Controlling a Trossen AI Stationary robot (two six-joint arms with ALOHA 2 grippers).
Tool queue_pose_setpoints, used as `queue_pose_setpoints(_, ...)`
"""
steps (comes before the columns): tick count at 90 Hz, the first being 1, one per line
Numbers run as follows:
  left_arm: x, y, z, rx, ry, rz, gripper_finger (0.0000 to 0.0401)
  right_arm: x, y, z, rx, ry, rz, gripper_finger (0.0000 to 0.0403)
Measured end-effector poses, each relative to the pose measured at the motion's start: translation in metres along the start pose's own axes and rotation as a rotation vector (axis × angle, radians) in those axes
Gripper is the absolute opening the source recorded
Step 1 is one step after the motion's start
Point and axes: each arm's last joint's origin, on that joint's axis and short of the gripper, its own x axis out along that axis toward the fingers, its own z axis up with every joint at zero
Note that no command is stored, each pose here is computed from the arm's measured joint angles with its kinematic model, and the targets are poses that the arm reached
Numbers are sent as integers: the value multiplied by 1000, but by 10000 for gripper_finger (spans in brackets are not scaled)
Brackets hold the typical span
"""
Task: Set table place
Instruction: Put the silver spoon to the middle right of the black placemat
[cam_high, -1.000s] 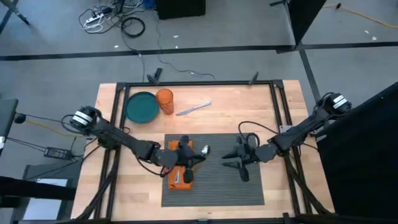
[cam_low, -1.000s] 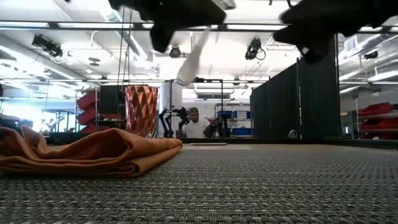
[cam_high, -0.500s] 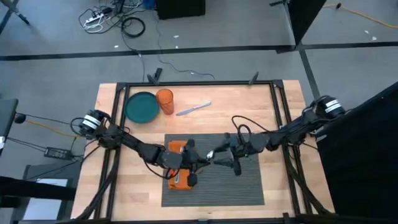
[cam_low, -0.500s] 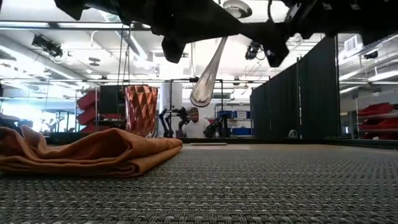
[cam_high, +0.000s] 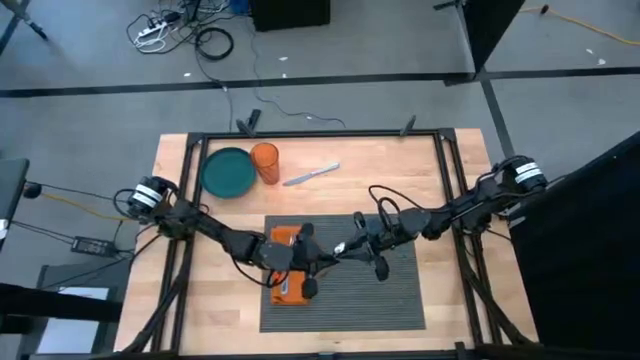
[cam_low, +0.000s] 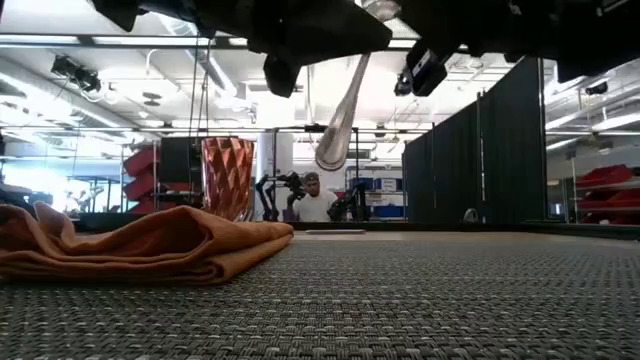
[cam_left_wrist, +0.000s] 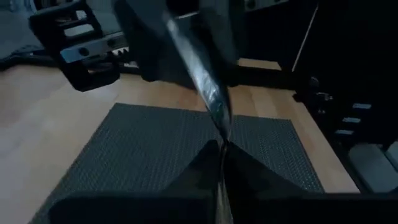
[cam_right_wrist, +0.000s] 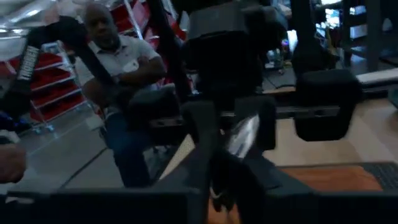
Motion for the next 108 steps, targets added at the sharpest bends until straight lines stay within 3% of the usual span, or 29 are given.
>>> queue_pose_setpoints(19, 0, 0, 3, 41, -30, 23, 15, -10, 4, 13, 101, 47, -14, 1)
queue_pose_setpoints(47, -1, 1, 0, 96, 10, 20, 132, -39, 15, 30, 109, 210, -49, 0)
queue_pose_setpoints(64, -3, 0, 2, 73, 5, 17, 153, -62, 30, 39, 236, 294, -10, 0)
queue_pose_setpoints(83, -2, 0, 0, 28, 13, 19, 152, -82, 37, 32, 477, 413, -136, 0)
queue_pose_setpoints(108, 0, 5, 2, 27, 6, 33, 152, -103, 36, 13, 1000, 652, -397, 0)
